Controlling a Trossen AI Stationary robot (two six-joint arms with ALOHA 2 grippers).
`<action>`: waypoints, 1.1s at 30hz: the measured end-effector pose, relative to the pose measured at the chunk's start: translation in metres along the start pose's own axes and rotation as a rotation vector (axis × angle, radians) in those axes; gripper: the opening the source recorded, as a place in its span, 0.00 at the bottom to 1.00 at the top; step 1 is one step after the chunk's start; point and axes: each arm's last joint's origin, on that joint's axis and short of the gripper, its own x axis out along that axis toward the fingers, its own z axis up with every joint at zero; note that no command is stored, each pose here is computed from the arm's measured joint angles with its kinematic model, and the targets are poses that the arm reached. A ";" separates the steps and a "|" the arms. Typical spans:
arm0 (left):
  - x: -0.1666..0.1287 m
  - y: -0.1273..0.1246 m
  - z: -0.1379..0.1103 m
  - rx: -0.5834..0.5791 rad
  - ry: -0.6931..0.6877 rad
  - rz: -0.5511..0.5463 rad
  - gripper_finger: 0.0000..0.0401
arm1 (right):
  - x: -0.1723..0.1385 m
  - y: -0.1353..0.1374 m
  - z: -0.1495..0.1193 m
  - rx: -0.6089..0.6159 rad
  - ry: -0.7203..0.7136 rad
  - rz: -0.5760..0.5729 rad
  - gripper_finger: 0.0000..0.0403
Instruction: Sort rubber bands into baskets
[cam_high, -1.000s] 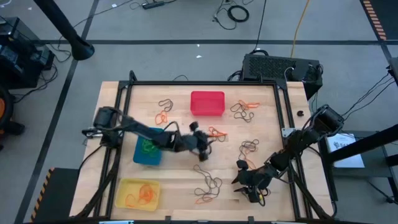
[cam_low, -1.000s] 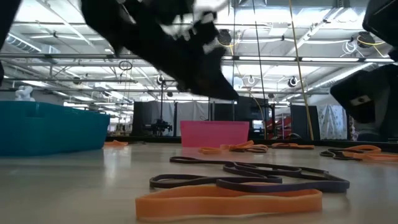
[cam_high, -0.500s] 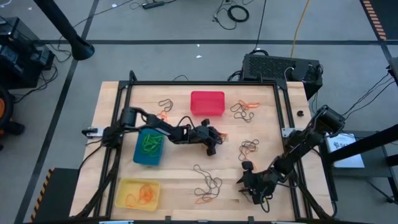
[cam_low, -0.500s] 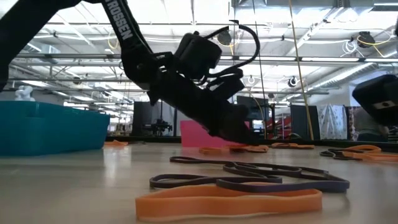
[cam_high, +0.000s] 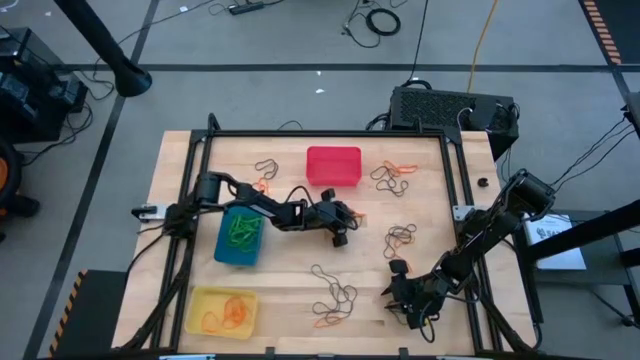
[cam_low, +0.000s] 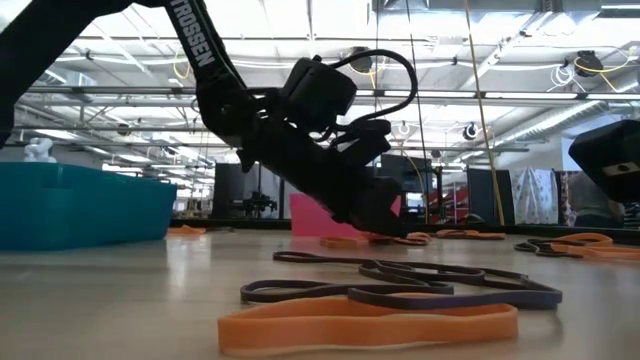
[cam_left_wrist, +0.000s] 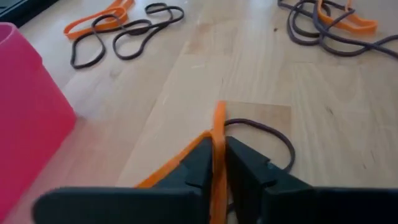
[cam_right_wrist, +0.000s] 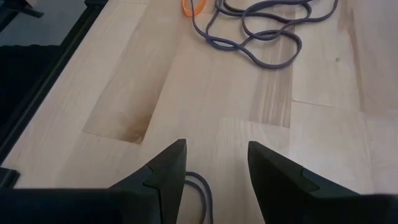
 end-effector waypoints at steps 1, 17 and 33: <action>0.000 0.000 0.000 0.000 0.000 -0.002 0.08 | 0.000 0.000 0.000 0.000 0.000 0.000 0.41; -0.037 -0.005 0.051 -0.010 -0.086 -0.028 0.03 | 0.000 0.000 0.000 0.013 -0.002 0.006 0.41; -0.152 -0.037 0.098 -0.241 0.175 -0.270 0.03 | 0.001 0.000 0.003 -0.010 -0.020 0.009 0.41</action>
